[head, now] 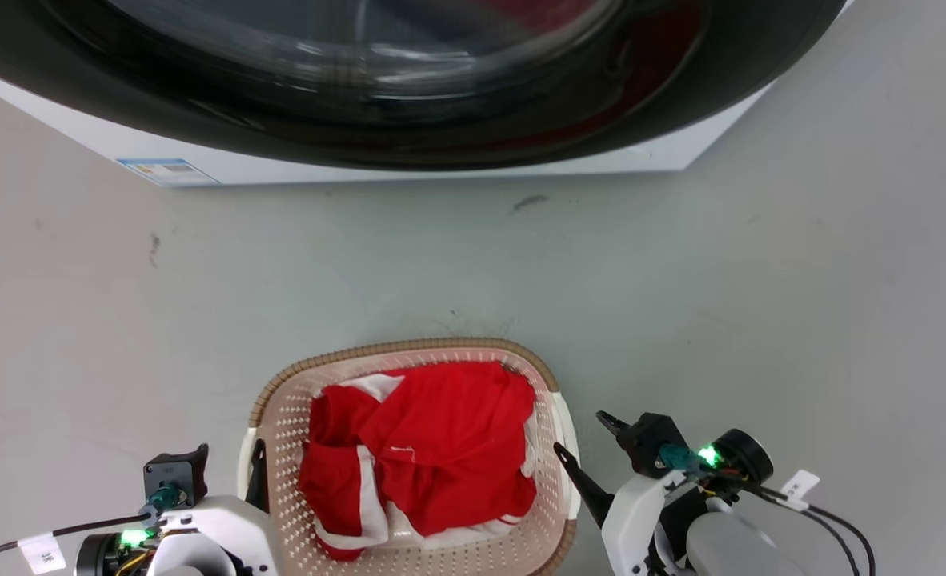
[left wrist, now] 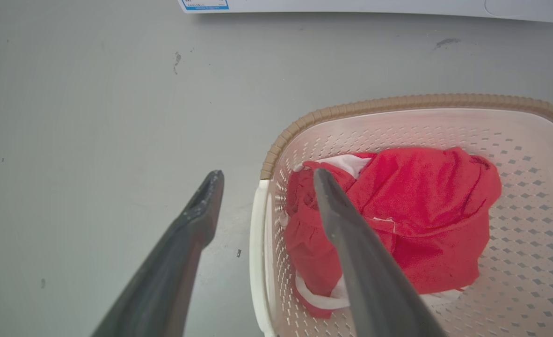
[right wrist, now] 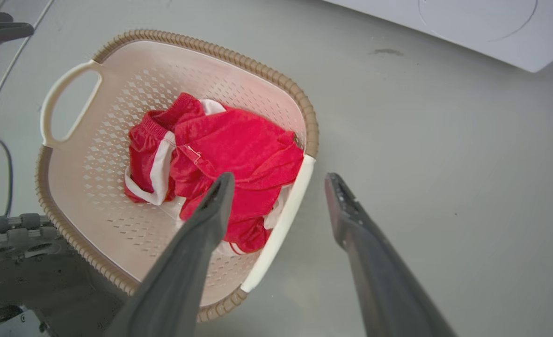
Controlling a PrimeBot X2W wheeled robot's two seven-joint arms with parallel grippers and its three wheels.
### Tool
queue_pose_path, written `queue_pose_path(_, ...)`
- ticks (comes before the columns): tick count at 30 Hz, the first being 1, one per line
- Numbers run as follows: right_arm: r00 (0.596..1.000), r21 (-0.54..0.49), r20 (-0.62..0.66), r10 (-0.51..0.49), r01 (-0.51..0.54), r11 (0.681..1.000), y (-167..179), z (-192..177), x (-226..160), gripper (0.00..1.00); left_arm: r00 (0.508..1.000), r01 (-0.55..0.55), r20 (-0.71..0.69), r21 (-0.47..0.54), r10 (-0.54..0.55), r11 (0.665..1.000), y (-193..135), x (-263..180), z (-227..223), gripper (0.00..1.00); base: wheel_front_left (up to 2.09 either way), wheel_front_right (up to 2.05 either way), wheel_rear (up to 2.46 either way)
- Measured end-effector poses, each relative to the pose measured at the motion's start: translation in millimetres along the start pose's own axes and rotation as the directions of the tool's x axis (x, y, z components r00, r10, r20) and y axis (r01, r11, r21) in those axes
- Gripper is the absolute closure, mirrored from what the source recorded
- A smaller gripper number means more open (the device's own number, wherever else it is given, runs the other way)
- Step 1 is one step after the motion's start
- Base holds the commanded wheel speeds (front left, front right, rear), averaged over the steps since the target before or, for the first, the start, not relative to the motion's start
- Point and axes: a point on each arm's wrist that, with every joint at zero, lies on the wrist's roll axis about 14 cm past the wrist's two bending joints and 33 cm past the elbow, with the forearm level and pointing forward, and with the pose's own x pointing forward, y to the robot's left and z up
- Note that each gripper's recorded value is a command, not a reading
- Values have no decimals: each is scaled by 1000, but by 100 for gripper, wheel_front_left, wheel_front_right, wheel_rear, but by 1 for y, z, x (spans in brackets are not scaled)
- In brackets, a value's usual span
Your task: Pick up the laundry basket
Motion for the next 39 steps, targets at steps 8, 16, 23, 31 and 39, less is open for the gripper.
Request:
queue_pose_path(8,996,44,-93,-4,8,999,-11,-25,8,0,994,18,-107,24,-16,1000,-1,14,-29,0,0,0,0)
queue_pose_path(16,994,114,-100,37,-26,993,-3,-28,18,0,982,35,-187,40,-27,999,-2,25,-52,0,0,0,0)
queue_pose_path(23,990,148,-128,60,-41,988,-4,-36,28,0,974,31,-226,49,-19,998,-1,36,-64,0,0,0,0)
queue_pose_path(31,983,166,-160,91,-64,984,-5,-45,45,0,965,12,-262,44,0,999,4,48,-75,0,0,0,0)
queue_pose_path(39,971,187,-207,118,-79,979,-4,-62,56,0,961,21,-276,45,-8,999,0,63,-81,0,0,0,0)
